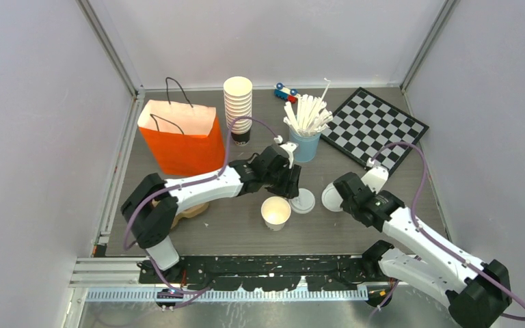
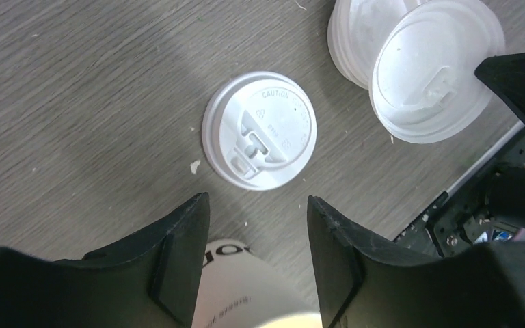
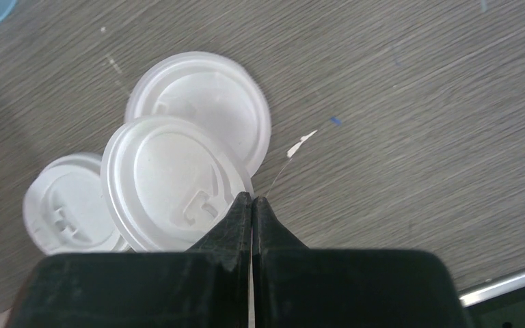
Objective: Pack the takeout coffee
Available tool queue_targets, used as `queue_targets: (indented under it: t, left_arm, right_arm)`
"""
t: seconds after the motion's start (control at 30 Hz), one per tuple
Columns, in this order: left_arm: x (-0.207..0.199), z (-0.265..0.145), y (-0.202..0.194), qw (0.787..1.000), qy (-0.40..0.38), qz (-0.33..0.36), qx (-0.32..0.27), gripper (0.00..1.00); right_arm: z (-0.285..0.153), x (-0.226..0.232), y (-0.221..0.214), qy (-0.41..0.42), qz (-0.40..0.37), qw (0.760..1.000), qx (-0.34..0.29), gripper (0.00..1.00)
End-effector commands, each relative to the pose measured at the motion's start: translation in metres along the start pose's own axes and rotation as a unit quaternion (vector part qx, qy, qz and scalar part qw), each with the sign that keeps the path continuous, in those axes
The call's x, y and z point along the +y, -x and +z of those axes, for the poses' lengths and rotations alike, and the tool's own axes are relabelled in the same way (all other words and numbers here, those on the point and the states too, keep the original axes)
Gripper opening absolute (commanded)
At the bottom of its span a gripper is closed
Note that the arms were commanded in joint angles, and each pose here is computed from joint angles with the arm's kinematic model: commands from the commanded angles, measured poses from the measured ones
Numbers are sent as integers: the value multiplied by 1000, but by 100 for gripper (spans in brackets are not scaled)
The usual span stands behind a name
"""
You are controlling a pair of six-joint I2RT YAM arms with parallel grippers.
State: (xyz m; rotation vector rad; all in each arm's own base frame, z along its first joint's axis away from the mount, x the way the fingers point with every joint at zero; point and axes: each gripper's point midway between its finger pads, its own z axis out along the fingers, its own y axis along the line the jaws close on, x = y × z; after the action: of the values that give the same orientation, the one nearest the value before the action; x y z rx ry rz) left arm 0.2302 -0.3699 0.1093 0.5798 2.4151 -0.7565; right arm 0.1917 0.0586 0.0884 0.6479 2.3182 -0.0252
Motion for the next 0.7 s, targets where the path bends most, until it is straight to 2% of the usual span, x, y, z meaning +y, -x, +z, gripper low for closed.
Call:
queue_targets:
  t: [0.0,0.4,0.57,0.67]
  left_arm:
    - [-6,16,10,1000,9,14,-4,57]
    - [5,53,-13,998,43,31,41,63]
    - [1,57,-15,998,40,35,44,64]
    - [-4,50,-10,998,32,37,35,63]
  right_arm:
    - [7,2,33,-26,8,998,-58,1]
    - [28,2,40,-7,41,998,-40,3]
    - [39,-1,32,-25,34,999,-22,13]
    - [40,0,31,-24,33,999,-15,15]
